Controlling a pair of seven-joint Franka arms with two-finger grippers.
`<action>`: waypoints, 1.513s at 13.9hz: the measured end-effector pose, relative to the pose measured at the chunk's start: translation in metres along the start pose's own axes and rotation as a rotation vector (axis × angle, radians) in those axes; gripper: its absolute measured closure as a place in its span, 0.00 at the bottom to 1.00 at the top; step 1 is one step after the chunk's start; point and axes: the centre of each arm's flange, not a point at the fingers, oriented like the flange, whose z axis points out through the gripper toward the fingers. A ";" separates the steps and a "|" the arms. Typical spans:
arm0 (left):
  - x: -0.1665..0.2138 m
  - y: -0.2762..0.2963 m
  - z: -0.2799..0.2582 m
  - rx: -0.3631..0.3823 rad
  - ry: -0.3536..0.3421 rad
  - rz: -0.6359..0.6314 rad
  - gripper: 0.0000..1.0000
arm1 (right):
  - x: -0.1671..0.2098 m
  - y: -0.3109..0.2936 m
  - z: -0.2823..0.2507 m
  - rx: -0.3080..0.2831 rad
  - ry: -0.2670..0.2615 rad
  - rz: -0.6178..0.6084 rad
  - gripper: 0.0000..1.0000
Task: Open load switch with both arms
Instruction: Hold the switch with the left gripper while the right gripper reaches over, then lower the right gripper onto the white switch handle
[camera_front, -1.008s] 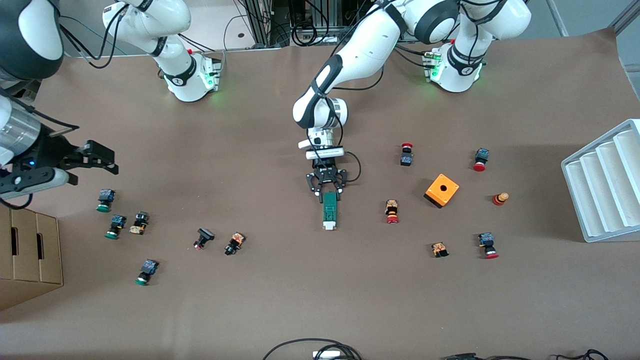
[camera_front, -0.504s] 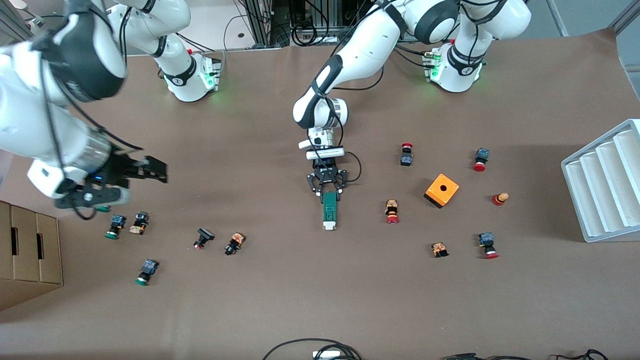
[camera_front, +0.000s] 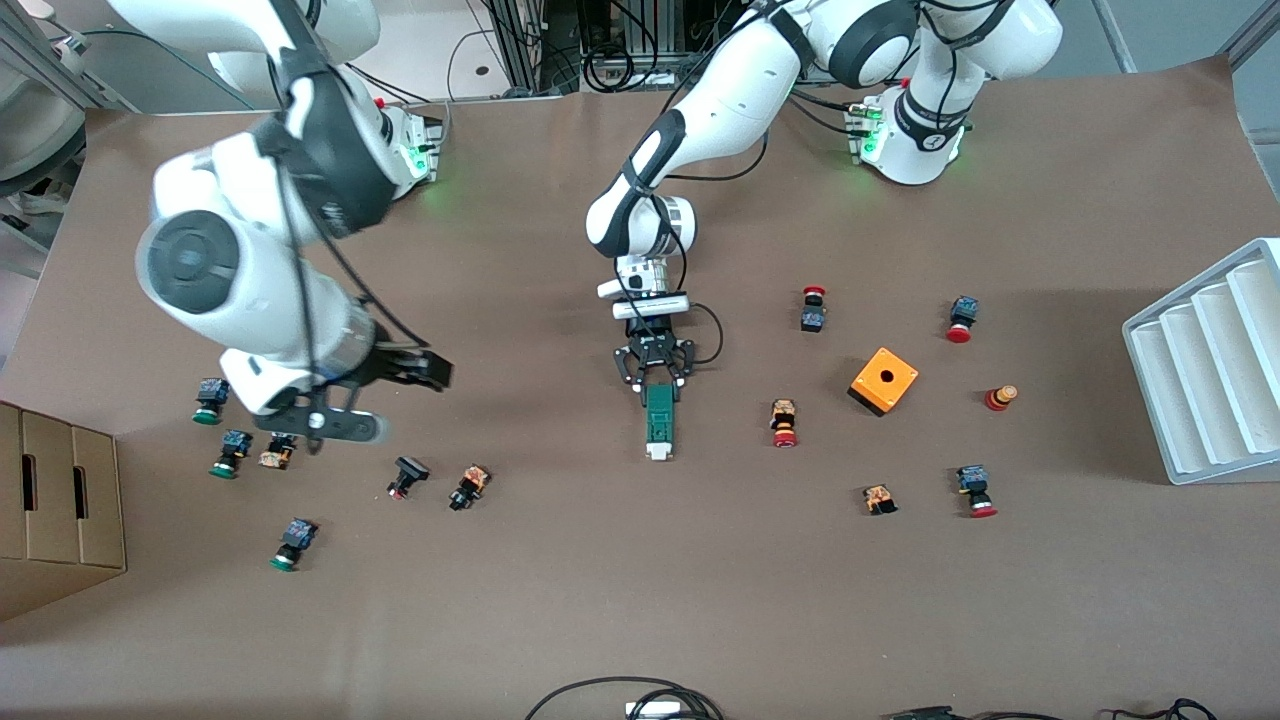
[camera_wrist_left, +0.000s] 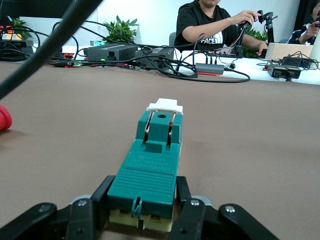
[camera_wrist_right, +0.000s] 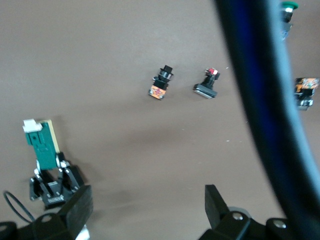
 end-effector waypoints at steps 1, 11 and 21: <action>0.000 0.000 0.000 0.000 0.000 0.000 0.45 | 0.000 -0.017 0.009 -0.008 -0.002 0.041 0.00; 0.000 0.000 0.000 0.000 0.000 0.000 0.45 | -0.017 -0.157 0.120 -0.014 0.019 0.631 0.00; 0.000 0.000 0.000 0.000 0.000 0.000 0.45 | -0.024 -0.225 0.200 0.160 0.046 1.023 0.00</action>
